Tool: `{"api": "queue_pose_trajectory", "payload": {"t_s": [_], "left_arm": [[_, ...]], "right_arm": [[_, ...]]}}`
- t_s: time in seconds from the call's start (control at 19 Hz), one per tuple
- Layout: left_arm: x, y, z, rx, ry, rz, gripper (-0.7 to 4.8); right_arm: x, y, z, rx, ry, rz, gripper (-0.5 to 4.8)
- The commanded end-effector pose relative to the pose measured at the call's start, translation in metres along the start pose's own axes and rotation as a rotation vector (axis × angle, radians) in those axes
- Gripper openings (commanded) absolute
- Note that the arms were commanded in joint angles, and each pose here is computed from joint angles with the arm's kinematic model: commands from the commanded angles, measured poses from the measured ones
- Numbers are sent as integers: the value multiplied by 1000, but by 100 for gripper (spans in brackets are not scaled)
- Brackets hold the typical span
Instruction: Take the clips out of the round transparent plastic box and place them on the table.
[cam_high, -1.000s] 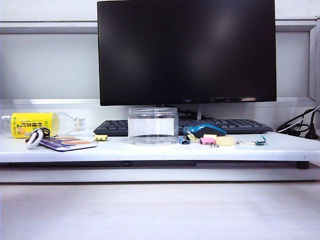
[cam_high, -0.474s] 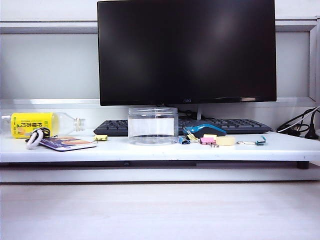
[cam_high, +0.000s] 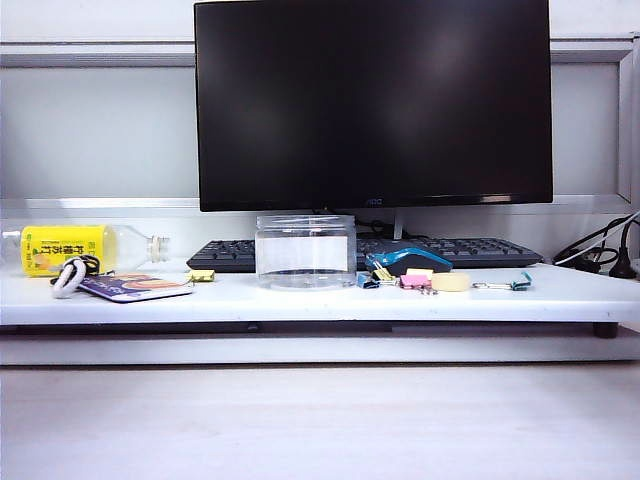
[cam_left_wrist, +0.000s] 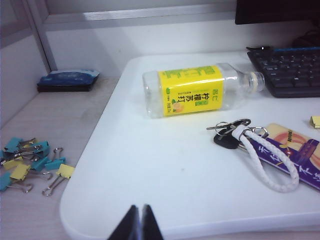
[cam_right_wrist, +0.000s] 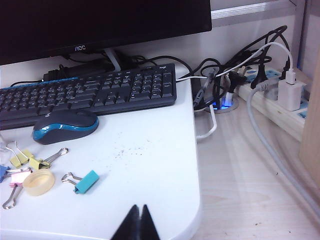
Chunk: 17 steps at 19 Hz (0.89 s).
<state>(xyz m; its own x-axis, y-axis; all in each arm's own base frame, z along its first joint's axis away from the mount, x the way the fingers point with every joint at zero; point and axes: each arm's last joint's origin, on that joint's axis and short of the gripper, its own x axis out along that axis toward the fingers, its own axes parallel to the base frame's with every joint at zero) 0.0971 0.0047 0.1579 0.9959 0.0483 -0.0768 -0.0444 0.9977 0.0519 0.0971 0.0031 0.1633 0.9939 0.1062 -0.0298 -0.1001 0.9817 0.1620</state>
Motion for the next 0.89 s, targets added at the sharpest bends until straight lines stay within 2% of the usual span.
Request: {"api": "queue_pose_trajectory", "payload": {"t_s": [0.05, 0.53, 0.63, 0.89], "left_arm": [[0, 0, 0, 0, -8, -4, 22], [0, 0, 0, 0, -8, -3, 23], [0, 0, 0, 0, -8, -3, 22], [0, 0, 0, 0, -8, -3, 22]], "right_arm": [[0, 0, 2, -1, -18, 3, -1], [0, 0, 2, -10, -19, 3, -1], [0, 0, -3, -115, 39, -4, -1], [0, 0, -4, -156, 44, -2, -1]]}}
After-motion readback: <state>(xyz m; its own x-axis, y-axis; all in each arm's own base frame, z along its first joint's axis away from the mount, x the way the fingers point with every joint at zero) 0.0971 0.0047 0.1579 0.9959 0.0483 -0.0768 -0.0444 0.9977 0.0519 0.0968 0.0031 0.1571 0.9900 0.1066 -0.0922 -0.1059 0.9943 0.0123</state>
